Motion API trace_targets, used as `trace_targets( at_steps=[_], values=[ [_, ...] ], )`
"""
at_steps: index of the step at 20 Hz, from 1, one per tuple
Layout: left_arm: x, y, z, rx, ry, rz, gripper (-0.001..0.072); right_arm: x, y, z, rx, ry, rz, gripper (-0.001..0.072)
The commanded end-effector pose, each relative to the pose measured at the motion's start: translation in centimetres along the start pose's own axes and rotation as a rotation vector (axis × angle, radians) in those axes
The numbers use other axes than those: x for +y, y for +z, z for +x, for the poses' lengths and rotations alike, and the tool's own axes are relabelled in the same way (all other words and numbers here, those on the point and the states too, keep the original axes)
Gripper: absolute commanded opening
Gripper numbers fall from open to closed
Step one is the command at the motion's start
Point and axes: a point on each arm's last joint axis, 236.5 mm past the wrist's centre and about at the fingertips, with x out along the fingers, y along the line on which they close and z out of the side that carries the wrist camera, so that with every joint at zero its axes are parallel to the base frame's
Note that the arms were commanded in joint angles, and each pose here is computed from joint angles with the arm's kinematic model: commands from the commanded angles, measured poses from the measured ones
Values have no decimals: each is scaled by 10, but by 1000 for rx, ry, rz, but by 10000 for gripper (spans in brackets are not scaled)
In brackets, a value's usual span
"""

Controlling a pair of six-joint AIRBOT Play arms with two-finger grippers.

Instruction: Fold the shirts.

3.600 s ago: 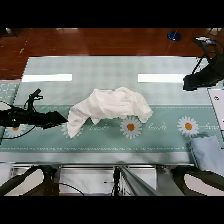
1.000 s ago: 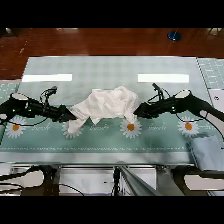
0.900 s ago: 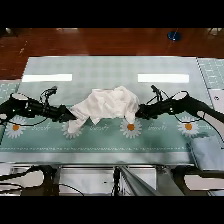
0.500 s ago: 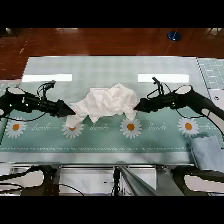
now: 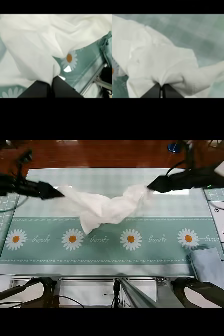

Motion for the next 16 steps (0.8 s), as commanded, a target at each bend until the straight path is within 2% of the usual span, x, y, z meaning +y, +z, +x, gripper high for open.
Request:
trace_targets(
  at_steps=[1, 4, 7, 9, 13, 16],
  values=[
    [-85, 59, -82, -211, 113, 251, 30, -18, 52, -108, -151, -327, -127, 17],
    [-164, 80, -156, -407, 257, 458, 30, -11, 82, -208, -325, -526, -177, 17],
    [-232, 71, -206, -551, 331, 587, 30, 16, 88, -278, -463, -586, -188, 17],
    [-262, 51, -220, -598, 330, 594, 30, 32, 76, -300, -472, -574, -161, 17],
    [-286, -10, -217, -519, 321, 511, 30, 52, 21, -306, -317, -513, -84, 17],
    [-286, -42, -230, -533, 415, 435, 30, 59, -11, -318, -271, -517, -31, 17]
  ],
)
